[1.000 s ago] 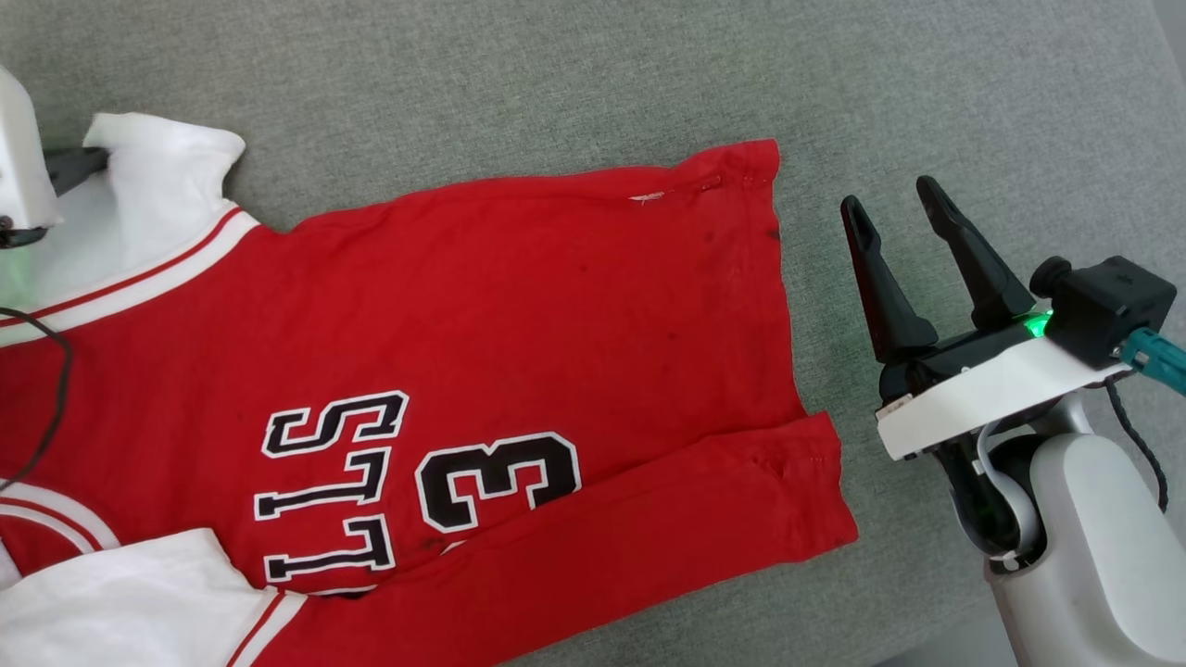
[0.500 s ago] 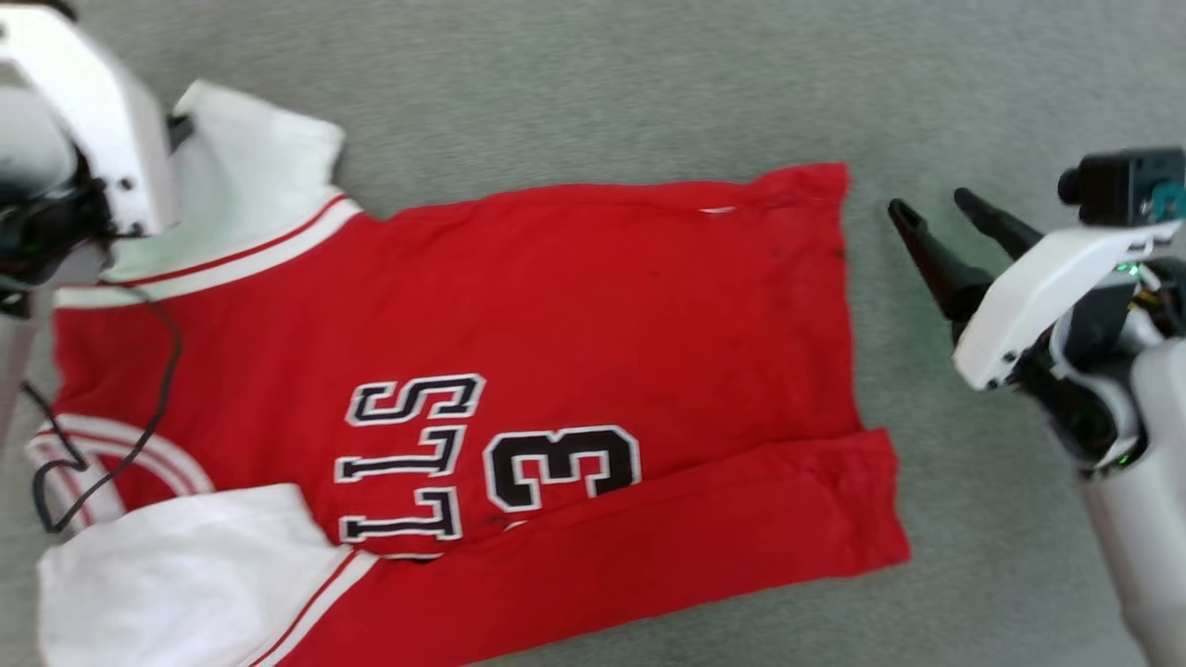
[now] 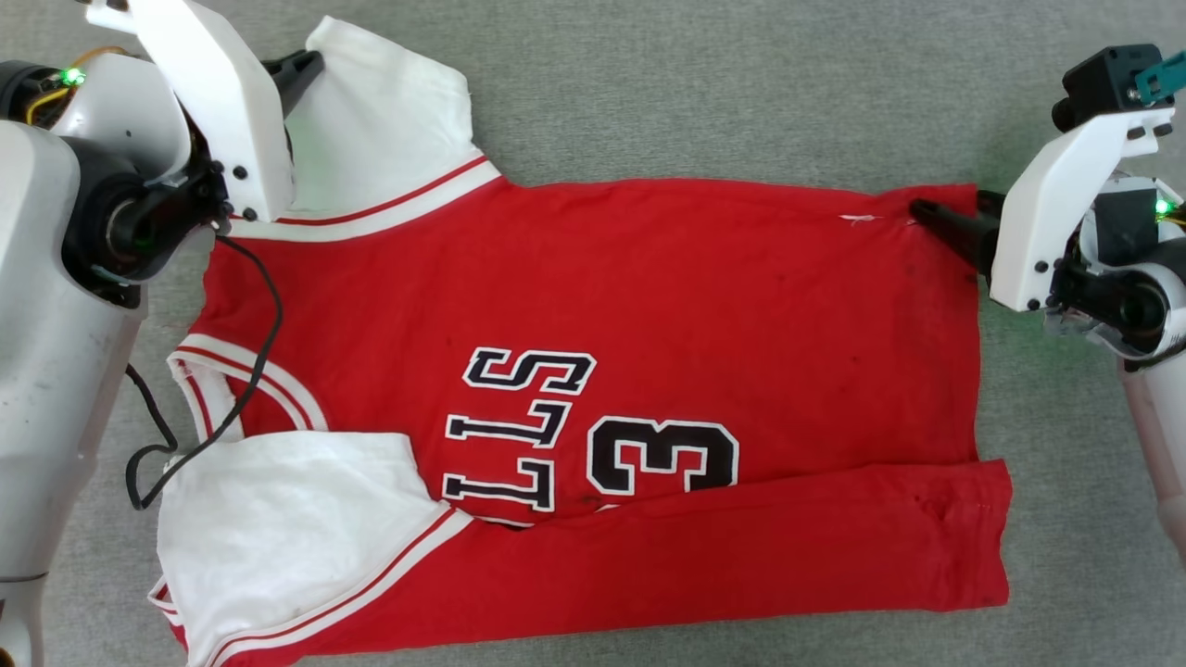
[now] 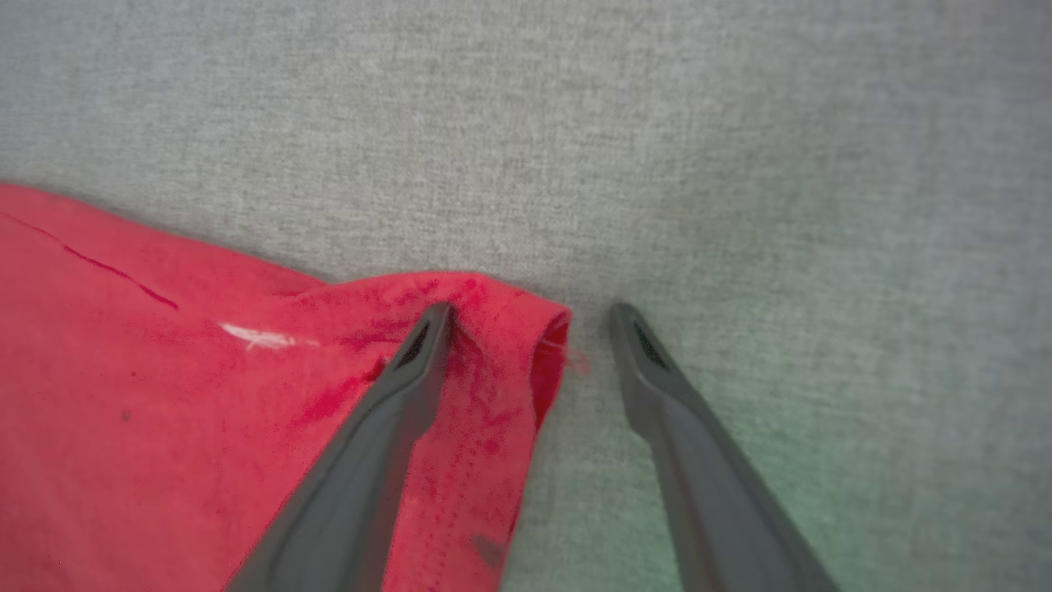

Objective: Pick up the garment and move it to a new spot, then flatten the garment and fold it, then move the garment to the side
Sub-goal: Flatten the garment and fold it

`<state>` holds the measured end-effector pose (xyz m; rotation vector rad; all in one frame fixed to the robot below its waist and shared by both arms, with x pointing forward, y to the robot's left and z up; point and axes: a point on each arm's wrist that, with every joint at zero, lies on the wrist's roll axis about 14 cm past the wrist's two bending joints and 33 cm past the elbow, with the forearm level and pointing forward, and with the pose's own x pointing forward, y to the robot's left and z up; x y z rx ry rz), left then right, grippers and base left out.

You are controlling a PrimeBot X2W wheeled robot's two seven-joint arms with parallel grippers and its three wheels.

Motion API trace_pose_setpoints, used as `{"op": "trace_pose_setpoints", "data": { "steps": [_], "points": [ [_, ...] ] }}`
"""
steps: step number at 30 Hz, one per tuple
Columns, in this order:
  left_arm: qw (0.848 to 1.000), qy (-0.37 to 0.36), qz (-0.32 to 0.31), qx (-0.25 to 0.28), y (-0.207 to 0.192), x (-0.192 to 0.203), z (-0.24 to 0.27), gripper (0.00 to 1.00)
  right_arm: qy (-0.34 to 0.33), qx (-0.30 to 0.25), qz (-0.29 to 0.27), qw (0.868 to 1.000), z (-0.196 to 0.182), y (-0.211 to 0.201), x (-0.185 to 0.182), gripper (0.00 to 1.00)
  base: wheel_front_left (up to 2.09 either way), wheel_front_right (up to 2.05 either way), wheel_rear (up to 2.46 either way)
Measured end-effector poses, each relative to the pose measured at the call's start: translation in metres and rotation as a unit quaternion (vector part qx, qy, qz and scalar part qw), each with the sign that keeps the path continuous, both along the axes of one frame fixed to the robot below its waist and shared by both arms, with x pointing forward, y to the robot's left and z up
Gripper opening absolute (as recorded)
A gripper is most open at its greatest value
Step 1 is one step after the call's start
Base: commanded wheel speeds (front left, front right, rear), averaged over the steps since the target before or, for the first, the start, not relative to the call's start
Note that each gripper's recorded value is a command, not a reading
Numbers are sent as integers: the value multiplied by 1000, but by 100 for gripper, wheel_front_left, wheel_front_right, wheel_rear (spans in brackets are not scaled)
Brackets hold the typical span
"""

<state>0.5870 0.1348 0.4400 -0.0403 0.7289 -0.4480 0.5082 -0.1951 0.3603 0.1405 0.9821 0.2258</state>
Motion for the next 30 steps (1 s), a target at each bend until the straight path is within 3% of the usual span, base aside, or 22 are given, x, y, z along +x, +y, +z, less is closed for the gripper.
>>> {"op": "trace_pose_setpoints", "data": {
  "steps": [2, 10, 18, 25, 30],
  "points": [
    [1000, -2, 1, -1, 2, -1, -1, 0, 18, -2, 6, 1000, -3, 2, 0, 0, 0, 0, 0],
    [999, -22, 17, -26, 6, -4, 5, 0, 29, -6, 10, 1000, -1, 5, 0, 0, 0, 0, 0],
    [994, -70, 57, -61, 24, -22, 32, 0, -69, -25, 18, 997, 44, 9, 12, 0, 0, 0, 0],
    [984, -103, 107, -101, 46, -74, 47, 0, -122, -1, 9, 993, 73, 10, -17, 0, 0, 0, 0],
    [974, -92, 165, -122, 65, -124, 32, 0, -126, 23, 2, 992, 70, 14, -49, 0, 0, 0, 0]
  ]
}}
